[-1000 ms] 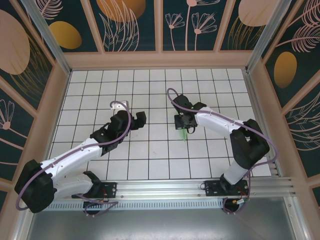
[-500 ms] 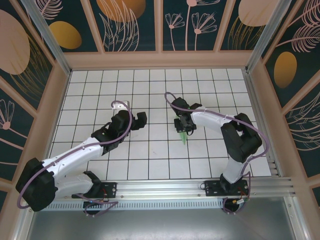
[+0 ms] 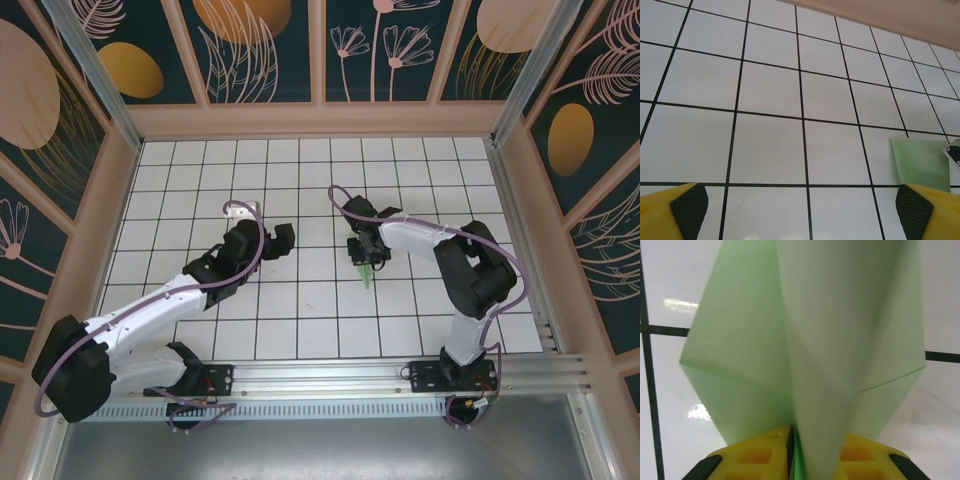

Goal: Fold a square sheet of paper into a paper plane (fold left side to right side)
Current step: Move the paper plane to the center of the table.

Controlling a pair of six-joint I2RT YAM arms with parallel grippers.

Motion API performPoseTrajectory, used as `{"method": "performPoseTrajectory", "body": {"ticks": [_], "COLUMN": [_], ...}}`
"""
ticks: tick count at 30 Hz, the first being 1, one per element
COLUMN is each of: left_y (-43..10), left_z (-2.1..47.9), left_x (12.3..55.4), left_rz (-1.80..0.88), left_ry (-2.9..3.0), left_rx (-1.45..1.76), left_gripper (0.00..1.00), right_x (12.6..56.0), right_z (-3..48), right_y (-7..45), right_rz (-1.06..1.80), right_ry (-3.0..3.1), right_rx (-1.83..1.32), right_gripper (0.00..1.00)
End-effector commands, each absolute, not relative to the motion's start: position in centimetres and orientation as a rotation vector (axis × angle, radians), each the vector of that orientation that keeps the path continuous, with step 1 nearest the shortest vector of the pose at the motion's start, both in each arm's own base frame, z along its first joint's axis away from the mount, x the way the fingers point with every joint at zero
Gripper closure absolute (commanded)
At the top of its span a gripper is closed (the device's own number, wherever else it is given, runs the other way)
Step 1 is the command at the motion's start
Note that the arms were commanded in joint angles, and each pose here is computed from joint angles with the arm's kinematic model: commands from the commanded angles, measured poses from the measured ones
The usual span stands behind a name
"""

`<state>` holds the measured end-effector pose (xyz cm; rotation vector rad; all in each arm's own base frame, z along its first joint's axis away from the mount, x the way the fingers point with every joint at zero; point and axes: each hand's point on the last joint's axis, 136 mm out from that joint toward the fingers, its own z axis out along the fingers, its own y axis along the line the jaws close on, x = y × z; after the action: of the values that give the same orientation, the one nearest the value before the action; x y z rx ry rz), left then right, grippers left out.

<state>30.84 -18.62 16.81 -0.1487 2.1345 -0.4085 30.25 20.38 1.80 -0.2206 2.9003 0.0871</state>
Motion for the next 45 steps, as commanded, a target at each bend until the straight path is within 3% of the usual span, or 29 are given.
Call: {"method": "performPoseTrajectory", "body": {"ticks": [1,11,32,45], "left_y": [-19.1,-19.0,-18.9,-19.0], "left_z": [18.2,17.9,17.7,17.4], "left_x": [31.3,31.2,31.2,31.3], "left_rz": [-0.432,-0.418,-0.412,-0.413], "left_ry": [2.103,2.108,2.116,2.121], "left_rx": [-0.151,-0.15,-0.153,-0.149], "left_gripper": [0.01,0.01,0.02,0.02], "right_x": [30.6,31.4,38.5,39.2], "right_z": [1.2,-0.2,-1.2,-0.6], "right_y": [20.5,20.6,20.7,21.8], "right_rz": [0.097,0.091,0.053,0.07], "right_ry": [2.91,2.951,2.965,2.957], "right_rx": [-0.24,-0.246,-0.136,-0.128], "right_gripper": [0.79,0.7,0.69,0.69]}}
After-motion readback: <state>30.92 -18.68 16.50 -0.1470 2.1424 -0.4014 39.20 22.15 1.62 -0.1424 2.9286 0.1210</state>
